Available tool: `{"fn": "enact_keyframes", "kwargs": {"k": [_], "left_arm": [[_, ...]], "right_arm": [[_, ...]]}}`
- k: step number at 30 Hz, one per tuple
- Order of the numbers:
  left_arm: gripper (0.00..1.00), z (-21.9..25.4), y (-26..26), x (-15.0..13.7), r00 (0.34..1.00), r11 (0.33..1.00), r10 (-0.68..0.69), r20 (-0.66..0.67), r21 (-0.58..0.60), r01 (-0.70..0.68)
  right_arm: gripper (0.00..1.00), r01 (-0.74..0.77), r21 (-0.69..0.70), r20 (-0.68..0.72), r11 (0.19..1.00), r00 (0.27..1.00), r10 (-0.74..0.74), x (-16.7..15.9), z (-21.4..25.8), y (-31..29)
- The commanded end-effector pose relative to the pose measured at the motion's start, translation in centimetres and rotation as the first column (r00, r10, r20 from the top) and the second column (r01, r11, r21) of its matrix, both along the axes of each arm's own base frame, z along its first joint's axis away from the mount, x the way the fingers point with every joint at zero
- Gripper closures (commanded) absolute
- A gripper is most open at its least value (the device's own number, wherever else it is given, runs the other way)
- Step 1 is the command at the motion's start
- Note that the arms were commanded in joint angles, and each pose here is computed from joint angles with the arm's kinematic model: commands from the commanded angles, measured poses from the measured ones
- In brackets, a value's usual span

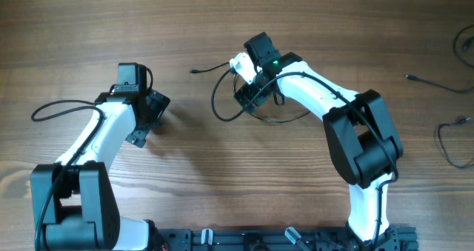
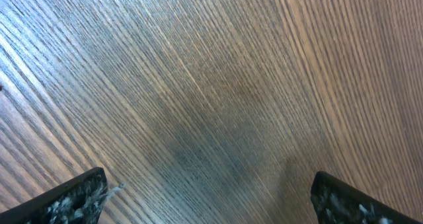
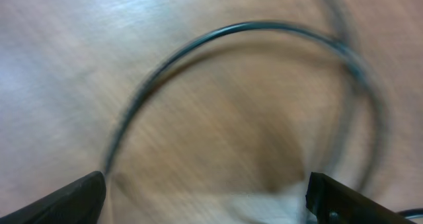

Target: Untangle cables

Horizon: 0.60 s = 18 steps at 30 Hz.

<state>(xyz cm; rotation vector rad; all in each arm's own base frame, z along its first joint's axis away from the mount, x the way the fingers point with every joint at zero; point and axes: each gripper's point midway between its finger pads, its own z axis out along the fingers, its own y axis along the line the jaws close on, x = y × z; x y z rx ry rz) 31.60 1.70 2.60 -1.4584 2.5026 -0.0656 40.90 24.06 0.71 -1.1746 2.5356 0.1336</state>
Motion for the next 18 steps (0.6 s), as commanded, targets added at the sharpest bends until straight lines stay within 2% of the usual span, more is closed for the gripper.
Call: {"fn": "enact_keyframes", "kwargs": {"k": [1, 6, 8, 15, 18], "left_arm": [[0.0, 0.5, 0.1, 0.1, 1.0, 1.0, 0.017, 0.018, -0.004, -0.016], [0.0, 0.5, 0.1, 0.1, 1.0, 1.0, 0.017, 0.018, -0.004, -0.017], [0.0, 0.5, 0.1, 0.1, 1.0, 1.0, 0.017, 0.018, -0.004, -0.016], [0.0, 0.5, 0.1, 0.1, 1.0, 1.0, 0.017, 0.018, -0.004, -0.017], [0.0, 0.5, 0.1, 0.1, 1.0, 1.0, 0.017, 0.018, -0.004, -0.017]], "right_arm": [[0.0, 0.113, -0.056, 0.107, 0.992, 0.988, -0.107, 2.1, 0.9, -1.6], [0.0, 0.027, 0.08, 0.011, 0.996, 1.0, -0.028, 0.7, -0.3, 1.3], [0.0, 0.028, 0.079, -0.01, 0.996, 1.0, -0.028, 0.5, -1.0, 1.2], [0.0, 0.082, 0.095, 0.041, 0.992, 0.995, -0.086, 2.8, -1.1, 0.0], [0.0, 0.032, 0.228, -0.069, 0.973, 0.998, -0.017, 0.7, -1.0, 2.0]]}}
